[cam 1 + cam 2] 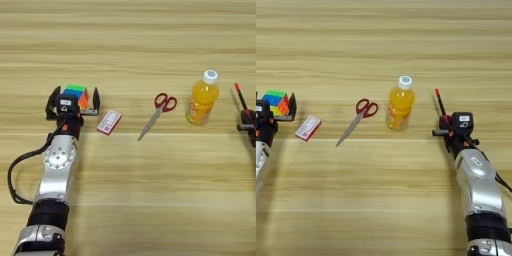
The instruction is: Move the objects on the table
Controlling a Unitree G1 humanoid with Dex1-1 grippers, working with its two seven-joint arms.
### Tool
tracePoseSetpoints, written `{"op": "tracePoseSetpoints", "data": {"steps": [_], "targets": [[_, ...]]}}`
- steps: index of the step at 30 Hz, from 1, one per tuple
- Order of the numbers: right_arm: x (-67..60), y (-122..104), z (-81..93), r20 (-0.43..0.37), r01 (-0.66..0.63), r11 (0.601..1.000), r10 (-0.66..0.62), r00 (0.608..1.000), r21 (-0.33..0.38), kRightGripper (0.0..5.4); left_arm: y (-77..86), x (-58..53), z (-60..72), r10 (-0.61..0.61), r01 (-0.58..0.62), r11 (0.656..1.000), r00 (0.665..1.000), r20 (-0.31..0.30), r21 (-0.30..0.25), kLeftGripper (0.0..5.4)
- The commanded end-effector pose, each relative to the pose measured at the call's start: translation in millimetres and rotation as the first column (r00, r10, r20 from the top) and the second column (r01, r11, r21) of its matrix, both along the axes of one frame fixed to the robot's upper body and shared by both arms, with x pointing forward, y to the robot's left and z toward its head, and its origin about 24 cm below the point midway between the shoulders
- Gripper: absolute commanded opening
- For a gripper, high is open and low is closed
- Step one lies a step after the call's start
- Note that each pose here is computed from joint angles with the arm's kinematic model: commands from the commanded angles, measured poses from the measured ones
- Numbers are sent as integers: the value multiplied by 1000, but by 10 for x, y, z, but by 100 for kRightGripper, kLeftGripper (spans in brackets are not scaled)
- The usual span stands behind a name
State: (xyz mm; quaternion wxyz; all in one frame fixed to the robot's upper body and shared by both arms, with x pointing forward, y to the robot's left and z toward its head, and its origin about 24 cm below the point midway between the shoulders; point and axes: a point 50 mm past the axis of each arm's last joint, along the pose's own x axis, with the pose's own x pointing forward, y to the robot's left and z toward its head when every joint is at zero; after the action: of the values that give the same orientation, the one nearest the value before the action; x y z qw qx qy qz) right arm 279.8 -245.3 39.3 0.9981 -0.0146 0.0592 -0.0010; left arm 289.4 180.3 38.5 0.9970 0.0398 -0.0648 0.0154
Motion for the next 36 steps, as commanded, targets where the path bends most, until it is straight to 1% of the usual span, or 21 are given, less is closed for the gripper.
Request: {"op": "tracePoseSetpoints", "data": {"steps": [1, 3, 6, 12, 15, 17, 19, 20, 21, 25, 27, 29, 30, 31, 34, 36], "targets": [[-9, -38, 180, 63, 5, 1000, -5, 998, -4, 75, 13, 3, 35, 2, -2, 1000, 1000, 12, -1, 540], [-15, -31, 260, 94, -3, 1000, 3, 996, -7, 75, 9, -2, 50, -1, 1, 1000, 1000, 17, -3, 540], [-31, 12, 437, 161, -31, 999, 34, 986, -18, 75, 3, -12, 81, -9, 9, 1000, 1000, 28, -9, 540], [-109, 138, 714, 262, -96, 995, 101, 960, -34, 75, -20, -44, 198, -39, 40, 999, 997, 73, -7, 540], [-99, 200, 819, 298, -119, 992, 124, 946, -36, 75, -42, -10, 227, -48, 48, 999, 996, 82, -7, 540], [-78, 302, 926, 339, -158, 986, 164, 926, -44, 75, -72, 32, 272, -65, 68, 997, 993, 96, -27, 540], [-70, 398, 980, 360, -194, 980, 199, 912, -51, 75, -94, 53, 306, -81, 86, 995, 991, 107, -45, 540], [-80, 464, 992, 365, -222, 974, 226, 903, -54, 75, -103, 50, 322, -93, 100, 993, 989, 111, -67, 540], [-91, 516, 999, 368, -244, 968, 247, 896, -54, 75, -108, 43, 337, -99, 108, 991, 988, 117, -77, 540], [-168, 732, 990, 365, -338, 939, 337, 868, -65, 75, -165, -8, 414, -130, 143, 987, 981, 144, -80, 540], [-214, 833, 999, 368, -383, 921, 380, 849, -69, 75, -211, -40, 454, -158, 175, 980, 975, 155, -100, 540], [-239, 912, 986, 361, -414, 907, 411, 837, -71, 75, -248, -65, 487, -190, 214, 966, 968, 161, -144, 540], [-247, 962, 960, 351, -435, 898, 430, 832, -70, 75, -268, -77, 501, -217, 247, 950, 962, 163, -193, 540], [-254, 1003, 934, 342, -451, 890, 446, 827, -68, 75, -281, -87, 514, -237, 270, 937, 957, 165, -223, 540], [-276, 1126, 857, 315, -505, 861, 497, 809, -62, 74, -311, -112, 547, -283, 320, 908, 944, 168, -271, 540], [-290, 1205, 800, 297, -540, 839, 531, 794, -58, 74, -352, -130, 565, -323, 363, 875, 931, 173, -319, 540]]}}
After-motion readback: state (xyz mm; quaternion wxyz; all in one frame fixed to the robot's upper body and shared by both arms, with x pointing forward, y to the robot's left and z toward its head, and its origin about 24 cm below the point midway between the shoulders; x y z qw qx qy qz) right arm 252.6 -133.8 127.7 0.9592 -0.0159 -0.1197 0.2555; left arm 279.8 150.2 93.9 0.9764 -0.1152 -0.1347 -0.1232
